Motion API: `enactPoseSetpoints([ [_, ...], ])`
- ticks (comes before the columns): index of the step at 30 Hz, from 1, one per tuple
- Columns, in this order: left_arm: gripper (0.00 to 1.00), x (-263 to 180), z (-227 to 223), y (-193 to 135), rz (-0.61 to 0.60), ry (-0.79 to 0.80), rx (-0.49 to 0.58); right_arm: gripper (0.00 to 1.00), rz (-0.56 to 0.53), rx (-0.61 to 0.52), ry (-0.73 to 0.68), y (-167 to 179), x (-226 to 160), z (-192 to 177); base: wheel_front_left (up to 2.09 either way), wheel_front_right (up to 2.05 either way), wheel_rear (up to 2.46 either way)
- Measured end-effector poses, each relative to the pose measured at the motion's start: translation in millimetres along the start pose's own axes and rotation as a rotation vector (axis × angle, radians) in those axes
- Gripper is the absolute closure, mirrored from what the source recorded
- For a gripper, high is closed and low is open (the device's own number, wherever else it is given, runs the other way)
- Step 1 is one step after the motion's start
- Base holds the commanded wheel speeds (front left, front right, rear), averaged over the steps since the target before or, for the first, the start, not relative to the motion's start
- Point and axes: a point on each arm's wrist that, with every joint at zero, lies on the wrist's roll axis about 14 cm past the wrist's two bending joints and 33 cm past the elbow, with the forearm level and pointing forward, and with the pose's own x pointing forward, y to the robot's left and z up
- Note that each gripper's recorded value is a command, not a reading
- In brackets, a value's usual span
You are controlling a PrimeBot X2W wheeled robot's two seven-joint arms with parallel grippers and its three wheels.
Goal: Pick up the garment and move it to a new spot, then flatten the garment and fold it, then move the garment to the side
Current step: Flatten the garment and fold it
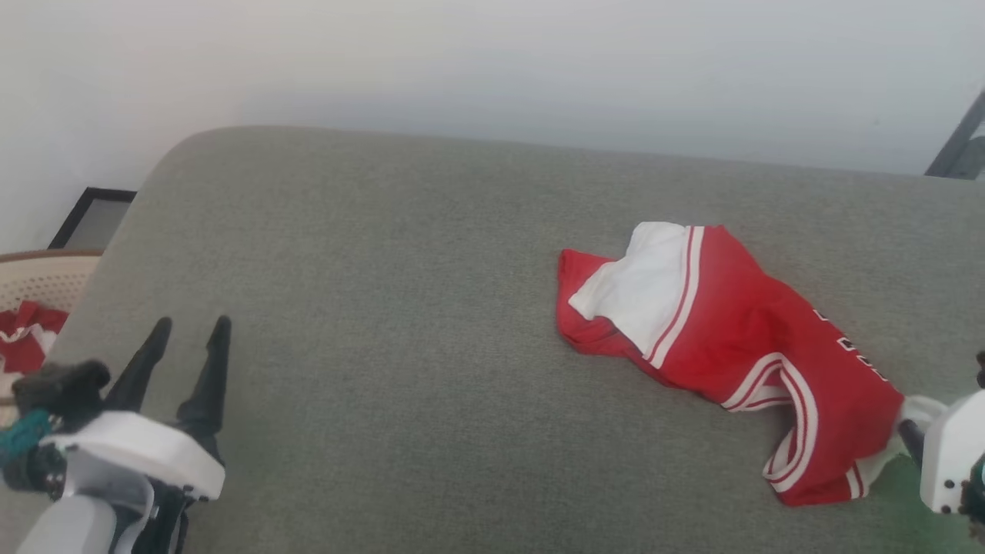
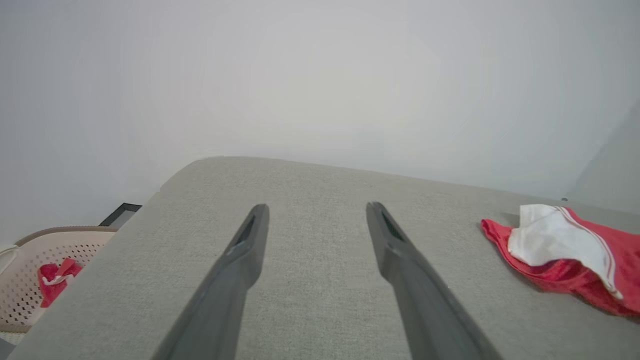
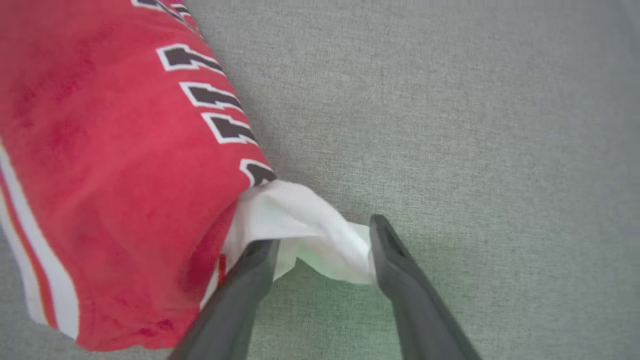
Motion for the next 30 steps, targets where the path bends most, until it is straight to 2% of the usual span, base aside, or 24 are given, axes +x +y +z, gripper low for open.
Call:
enactPoseSetpoints([
  [5, 0.00, 19, 11, -29, -0.115, 0.045, 0.004, 0.00, 0.001, -0.024, -0.090, -3, -11, 25, 0.00, 0.00, 0.00],
  [15, 0.00, 74, 37, -117, -0.401, 0.168, 0.071, 0.00, -0.025, 0.007, -0.580, -3, -65, 95, 0.00, 0.00, 0.00],
  [23, 0.00, 113, 21, -191, -0.587, 0.349, 0.105, 0.00, -0.125, 0.059, -0.847, -9, -105, 108, 0.00, 0.00, 0.00],
  [30, 0.00, 131, -28, -255, -0.739, 0.564, 0.154, 0.00, -0.208, 0.089, -0.935, -19, -119, 100, 0.00, 0.00, 0.00],
])
